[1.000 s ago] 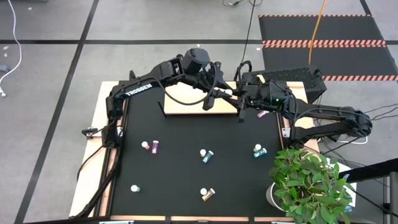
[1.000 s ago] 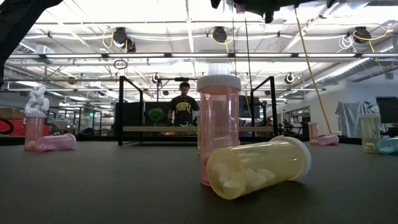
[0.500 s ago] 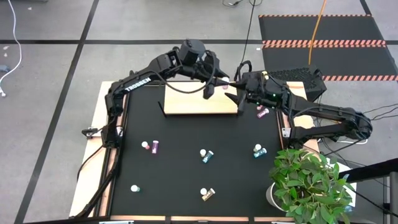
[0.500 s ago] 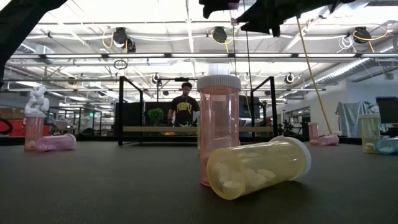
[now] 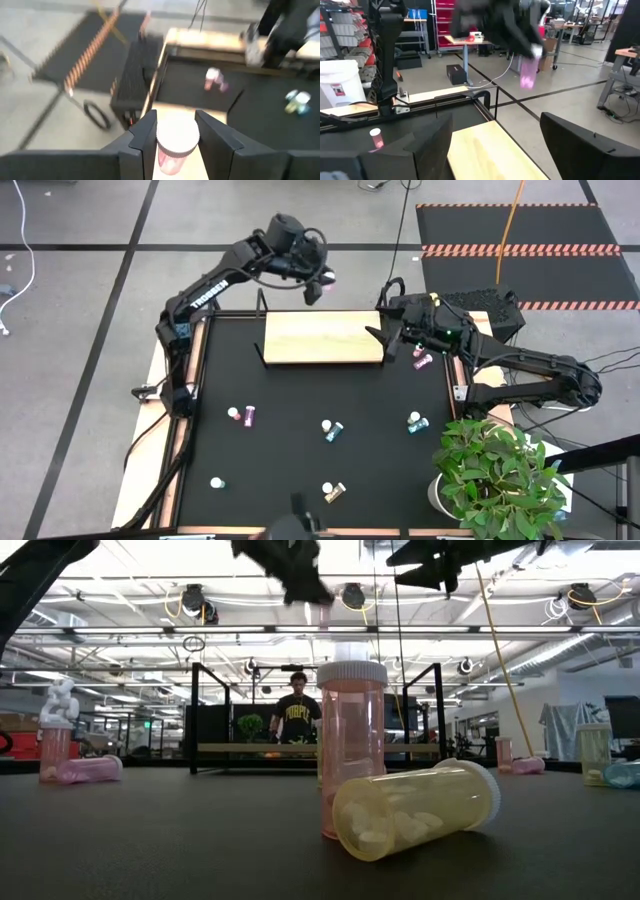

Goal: Pick and place medicine bottles onto shelf by color
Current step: Put the top left pink pill bottle on the shelf

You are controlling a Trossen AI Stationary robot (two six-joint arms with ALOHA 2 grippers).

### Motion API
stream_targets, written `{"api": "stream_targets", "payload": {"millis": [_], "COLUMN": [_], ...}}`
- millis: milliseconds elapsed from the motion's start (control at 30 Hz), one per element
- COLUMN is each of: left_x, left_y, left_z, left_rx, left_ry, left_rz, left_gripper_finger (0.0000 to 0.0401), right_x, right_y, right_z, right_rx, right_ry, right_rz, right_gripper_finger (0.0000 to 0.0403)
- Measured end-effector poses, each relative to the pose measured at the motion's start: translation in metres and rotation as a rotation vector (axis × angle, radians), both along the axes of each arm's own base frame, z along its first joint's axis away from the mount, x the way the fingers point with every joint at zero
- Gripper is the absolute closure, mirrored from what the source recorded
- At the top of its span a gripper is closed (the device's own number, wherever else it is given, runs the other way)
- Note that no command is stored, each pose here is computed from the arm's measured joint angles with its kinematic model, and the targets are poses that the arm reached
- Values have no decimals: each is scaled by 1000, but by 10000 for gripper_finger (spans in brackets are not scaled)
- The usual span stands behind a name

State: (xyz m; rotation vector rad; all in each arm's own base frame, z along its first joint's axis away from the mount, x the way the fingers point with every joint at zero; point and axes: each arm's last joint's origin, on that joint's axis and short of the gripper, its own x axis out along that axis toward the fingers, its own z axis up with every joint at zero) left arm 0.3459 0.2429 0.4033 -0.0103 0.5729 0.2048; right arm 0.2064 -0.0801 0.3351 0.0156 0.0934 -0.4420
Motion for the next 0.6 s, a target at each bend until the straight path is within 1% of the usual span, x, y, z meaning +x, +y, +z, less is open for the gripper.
{"api": "stream_targets", "payload": {"millis": [100,200,333,433,600], "left_x": [-9,-23,-38,-48,-62], "left_y": [17,26,33,37,43], "left_z": [-40,-68,-106,-123,-156], "left_rx": [-71,-95,-97,-97,-134], "left_ry": [95,127,168,172,190], "left_rz": [43,80,91,109,129], "left_gripper_finger": [278,278,278,278,278], "right_x": [-1,-1,-2,-2,-1], "right_y": [-2,-3,-4,-5,-6], "right_z": [-2,-4,-6,-7,-8], "right_rx": [23,43,58,62,81], "right_ry": [8,19,32,41,40], "right_rz": [-11,-20,-27,-48,-55], "right_gripper_finger": [106,106,106,106,106]}}
